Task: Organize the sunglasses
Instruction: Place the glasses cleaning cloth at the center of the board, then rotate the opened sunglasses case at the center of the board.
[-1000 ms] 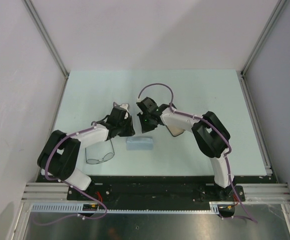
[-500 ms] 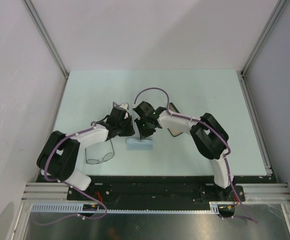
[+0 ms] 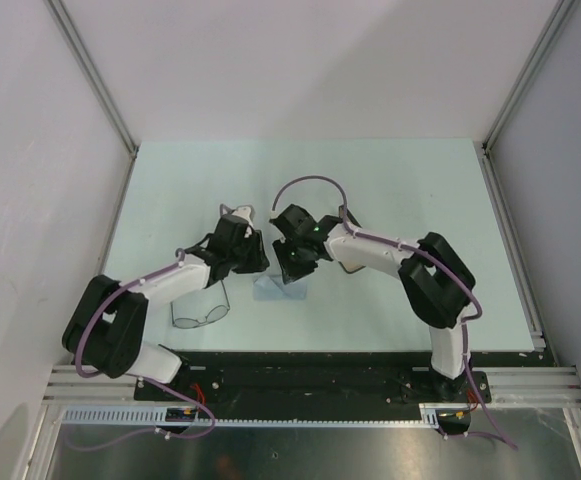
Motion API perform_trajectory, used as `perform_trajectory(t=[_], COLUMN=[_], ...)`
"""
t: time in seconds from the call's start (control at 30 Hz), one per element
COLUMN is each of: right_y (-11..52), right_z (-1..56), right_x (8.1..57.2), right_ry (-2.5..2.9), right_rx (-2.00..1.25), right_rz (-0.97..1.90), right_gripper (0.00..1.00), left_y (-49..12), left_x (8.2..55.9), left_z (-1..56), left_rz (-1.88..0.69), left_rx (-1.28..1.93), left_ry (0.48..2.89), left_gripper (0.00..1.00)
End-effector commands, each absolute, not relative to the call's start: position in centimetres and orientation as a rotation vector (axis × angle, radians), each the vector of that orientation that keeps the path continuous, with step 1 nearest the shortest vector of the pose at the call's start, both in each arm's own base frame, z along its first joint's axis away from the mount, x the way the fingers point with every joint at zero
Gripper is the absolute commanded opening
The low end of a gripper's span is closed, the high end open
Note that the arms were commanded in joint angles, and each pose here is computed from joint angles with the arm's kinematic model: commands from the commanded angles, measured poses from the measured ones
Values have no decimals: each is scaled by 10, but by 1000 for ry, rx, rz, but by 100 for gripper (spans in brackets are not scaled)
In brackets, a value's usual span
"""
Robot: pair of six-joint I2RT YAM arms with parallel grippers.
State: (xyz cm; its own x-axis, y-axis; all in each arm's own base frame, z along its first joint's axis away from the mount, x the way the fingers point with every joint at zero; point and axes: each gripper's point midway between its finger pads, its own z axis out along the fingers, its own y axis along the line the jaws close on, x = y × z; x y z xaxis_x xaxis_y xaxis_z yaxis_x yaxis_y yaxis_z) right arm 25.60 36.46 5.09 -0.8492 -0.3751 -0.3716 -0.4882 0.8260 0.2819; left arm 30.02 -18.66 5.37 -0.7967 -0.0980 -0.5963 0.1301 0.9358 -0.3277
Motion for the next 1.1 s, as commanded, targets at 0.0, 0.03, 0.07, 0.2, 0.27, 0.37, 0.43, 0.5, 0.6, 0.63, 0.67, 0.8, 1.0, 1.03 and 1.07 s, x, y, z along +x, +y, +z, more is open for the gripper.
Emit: perform_trajectory(t=[0.0, 0.03, 0.07, 0.2, 0.27, 0.37, 0.43, 0.5, 0.6, 0.63, 0.67, 0.8, 1.0, 1.03, 1.07], right_y=[365, 362, 358, 324, 307, 287, 284, 281, 279, 281, 280, 278, 278, 280, 281], right_z=[98, 104, 104, 99, 99, 97, 103, 99, 78, 83, 81, 67, 54, 50, 48], right_x=[263, 268, 272, 315, 340, 371, 390, 410, 423, 429, 433, 441, 440, 439, 438], right_ry=[2604, 2582, 2577, 2557, 2528, 2500, 2479, 2469, 2500, 2488, 2489, 2501, 2527, 2534, 2538], right_rx=[-580, -552, -532, -349, -274, -199, -190, -178, -197, -194, -191, -173, -182, -194, -208], right_rz=[574, 558, 533, 381, 332, 293, 292, 260, 185, 174, 160, 136, 146, 148, 156], right_gripper=[33, 34, 35, 38, 46, 51, 52, 52, 52, 52, 52, 52, 49, 46, 44], left_y=[-187, -187, -186, -186, -185, -183, -181, -176, -174, -174, -174, -173, -172, -172, -172], left_x=[303, 302, 302, 301, 301, 299, 297, 299, 299, 298, 299, 299, 298, 299, 299], left_z=[69, 70, 70, 76, 78, 80, 79, 77, 74, 74, 73, 72, 71, 71, 71], left_rz=[-491, -493, -493, -499, -499, -501, -501, -470, -465, -467, -466, -463, -462, -461, -460], left_rx=[-7, -7, -8, -10, -8, -14, -21, -42, -47, -45, -48, -44, -45, -46, -48], left_ry=[2384, 2383, 2381, 2373, 2366, 2361, 2363, 2359, 2371, 2372, 2375, 2379, 2384, 2382, 2382], left_gripper=[47, 48, 48, 50, 50, 50, 51, 51, 51, 51, 51, 51, 51, 52, 51])
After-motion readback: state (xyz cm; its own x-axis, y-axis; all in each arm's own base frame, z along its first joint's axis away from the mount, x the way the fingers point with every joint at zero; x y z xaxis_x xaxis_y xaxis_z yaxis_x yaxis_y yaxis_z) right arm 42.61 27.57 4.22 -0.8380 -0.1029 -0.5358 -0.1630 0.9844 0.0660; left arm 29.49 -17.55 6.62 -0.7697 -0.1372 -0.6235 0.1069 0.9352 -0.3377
